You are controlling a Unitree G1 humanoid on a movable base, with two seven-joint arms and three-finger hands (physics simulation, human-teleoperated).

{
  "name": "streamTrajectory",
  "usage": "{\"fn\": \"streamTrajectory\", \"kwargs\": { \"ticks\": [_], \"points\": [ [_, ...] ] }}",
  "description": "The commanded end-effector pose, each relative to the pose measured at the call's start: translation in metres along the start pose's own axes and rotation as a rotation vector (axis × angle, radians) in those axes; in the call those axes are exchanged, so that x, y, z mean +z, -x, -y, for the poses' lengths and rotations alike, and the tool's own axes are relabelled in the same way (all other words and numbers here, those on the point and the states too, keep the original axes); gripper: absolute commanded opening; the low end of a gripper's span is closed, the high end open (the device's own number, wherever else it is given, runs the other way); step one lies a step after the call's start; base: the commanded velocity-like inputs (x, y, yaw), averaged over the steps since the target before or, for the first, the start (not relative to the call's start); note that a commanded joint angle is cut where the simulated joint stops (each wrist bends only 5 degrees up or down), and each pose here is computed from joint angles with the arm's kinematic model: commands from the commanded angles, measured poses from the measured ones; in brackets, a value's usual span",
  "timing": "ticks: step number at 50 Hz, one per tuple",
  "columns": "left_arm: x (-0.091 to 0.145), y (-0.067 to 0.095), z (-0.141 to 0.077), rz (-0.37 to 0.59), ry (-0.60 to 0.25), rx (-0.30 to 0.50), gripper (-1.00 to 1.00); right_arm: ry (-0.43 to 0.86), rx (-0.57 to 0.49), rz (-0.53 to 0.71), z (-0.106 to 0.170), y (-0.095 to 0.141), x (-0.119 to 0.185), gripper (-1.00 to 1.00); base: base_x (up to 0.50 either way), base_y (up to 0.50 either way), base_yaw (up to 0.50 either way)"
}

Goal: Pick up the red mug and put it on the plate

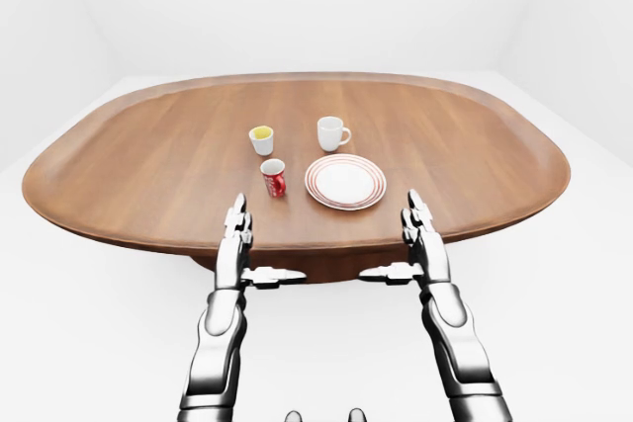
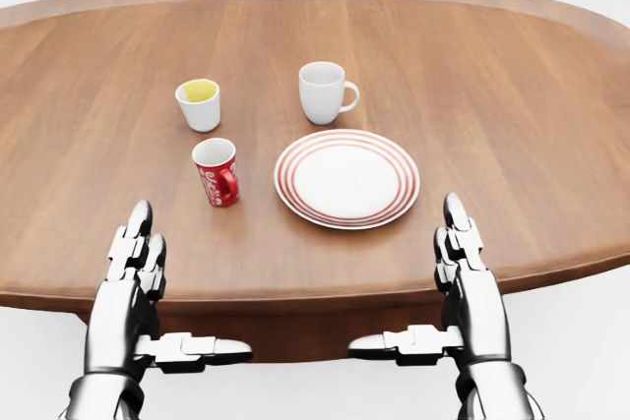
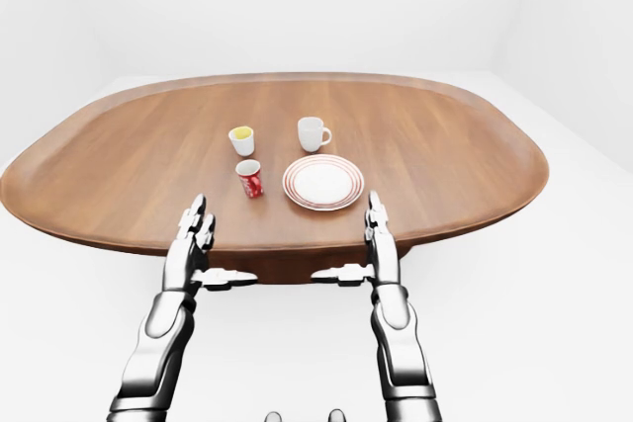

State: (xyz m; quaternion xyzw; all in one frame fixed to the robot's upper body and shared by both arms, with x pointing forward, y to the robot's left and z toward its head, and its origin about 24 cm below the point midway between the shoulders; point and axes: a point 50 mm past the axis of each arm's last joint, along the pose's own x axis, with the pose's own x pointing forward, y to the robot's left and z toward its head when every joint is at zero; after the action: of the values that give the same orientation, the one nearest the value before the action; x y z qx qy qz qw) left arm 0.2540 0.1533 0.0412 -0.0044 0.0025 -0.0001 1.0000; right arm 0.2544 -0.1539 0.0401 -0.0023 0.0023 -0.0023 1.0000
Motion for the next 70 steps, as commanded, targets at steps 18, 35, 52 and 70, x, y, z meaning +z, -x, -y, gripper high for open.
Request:
{"fn": "streamTrajectory", "kwargs": {
  "ticks": [18,35,52,70],
  "points": [
    [0.000,0.000,-0.006,-0.005,0.002,0.001,1.00,0.014,0.003,-0.008,0.007,0.000,-0.002,1.00,0.00,0.00,0.00],
    [0.000,0.000,-0.005,-0.005,-0.006,-0.002,1.00,0.030,0.006,-0.015,0.007,-0.001,-0.003,1.00,0.00,0.00,0.00],
    [-0.002,0.000,-0.004,-0.007,-0.011,-0.006,1.00,0.035,0.010,-0.020,0.006,-0.002,-0.005,1.00,0.00,0.29,0.00],
    [0.095,-0.040,-0.030,0.298,-0.116,0.044,1.00,0.139,-0.017,0.483,0.024,-0.018,0.134,1.00,0.00,0.17,0.00]
  ]
}}
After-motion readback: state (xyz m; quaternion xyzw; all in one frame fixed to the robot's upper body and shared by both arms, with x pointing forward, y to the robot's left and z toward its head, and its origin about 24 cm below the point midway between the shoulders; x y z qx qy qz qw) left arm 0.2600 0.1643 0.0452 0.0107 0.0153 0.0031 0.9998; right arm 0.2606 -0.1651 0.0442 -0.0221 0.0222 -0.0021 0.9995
